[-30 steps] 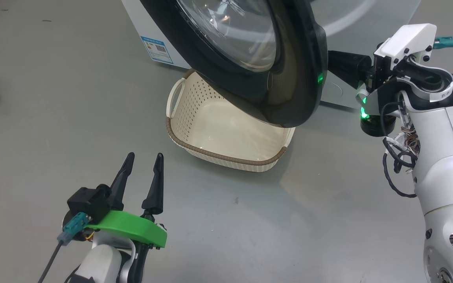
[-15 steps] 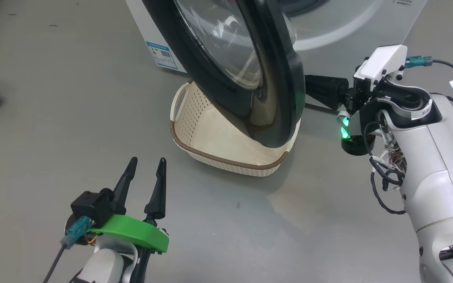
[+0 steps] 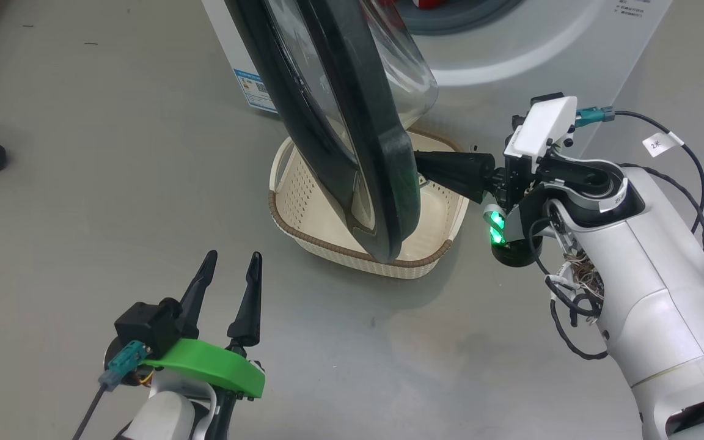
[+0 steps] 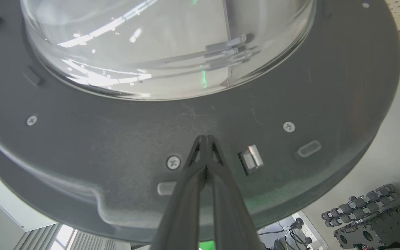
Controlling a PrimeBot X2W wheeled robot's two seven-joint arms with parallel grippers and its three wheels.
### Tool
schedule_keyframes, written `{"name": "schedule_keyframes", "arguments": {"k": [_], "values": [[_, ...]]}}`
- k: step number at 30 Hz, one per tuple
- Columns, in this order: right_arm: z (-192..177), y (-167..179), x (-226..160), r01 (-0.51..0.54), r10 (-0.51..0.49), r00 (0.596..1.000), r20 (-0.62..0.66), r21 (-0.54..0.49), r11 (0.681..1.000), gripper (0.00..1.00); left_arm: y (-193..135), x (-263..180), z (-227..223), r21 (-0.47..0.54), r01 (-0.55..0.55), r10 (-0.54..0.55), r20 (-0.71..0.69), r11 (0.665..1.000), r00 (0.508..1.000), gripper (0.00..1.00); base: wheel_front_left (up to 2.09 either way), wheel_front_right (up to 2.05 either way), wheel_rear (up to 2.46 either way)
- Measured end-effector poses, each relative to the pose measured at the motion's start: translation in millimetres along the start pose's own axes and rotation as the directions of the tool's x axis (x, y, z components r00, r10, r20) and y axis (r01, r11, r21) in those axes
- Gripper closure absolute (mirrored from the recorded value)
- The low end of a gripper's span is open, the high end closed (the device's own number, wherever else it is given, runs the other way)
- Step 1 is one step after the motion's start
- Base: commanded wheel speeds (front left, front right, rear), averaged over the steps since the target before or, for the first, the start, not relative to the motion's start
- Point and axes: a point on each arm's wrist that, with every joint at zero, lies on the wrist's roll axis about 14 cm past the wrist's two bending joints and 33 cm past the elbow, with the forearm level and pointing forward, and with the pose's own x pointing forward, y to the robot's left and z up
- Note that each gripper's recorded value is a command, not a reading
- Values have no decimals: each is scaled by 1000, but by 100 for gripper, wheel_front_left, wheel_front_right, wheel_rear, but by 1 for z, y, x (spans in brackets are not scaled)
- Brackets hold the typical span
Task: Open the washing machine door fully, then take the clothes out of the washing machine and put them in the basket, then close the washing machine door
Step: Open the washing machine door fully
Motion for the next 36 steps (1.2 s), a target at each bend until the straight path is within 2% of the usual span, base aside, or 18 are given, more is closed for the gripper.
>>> {"name": "schedule_keyframes", "arguments": {"k": [9,18,23,28,31,33,36], "values": [[-20,3,13,-20,20,998,-53,2,1000,100,2,-1,-1,1,-11,11,-4,1000,1000,0,0,0,0],[-20,-3,14,2,-2,1000,-9,-14,1000,100,6,1,2,1,-25,25,6,1000,1000,0,0,0,0],[-11,-8,10,57,-46,995,83,-135,989,100,4,2,5,-2,-18,18,17,1000,1000,0,0,0,0],[14,-9,-15,149,-72,968,240,-322,935,100,0,3,12,4,-4,4,38,1000,999,0,0,0,0],[29,-11,-38,242,-89,935,344,-434,868,100,-1,2,15,7,-1,1,50,1000,999,0,0,0,0],[36,-14,-52,303,-101,907,410,-466,831,100,0,1,16,10,-6,5,53,1000,999,0,0,0,0],[41,-21,-74,398,-112,860,498,-517,758,100,-4,0,16,11,7,-8,57,1000,998,0,0,0,0]]}}
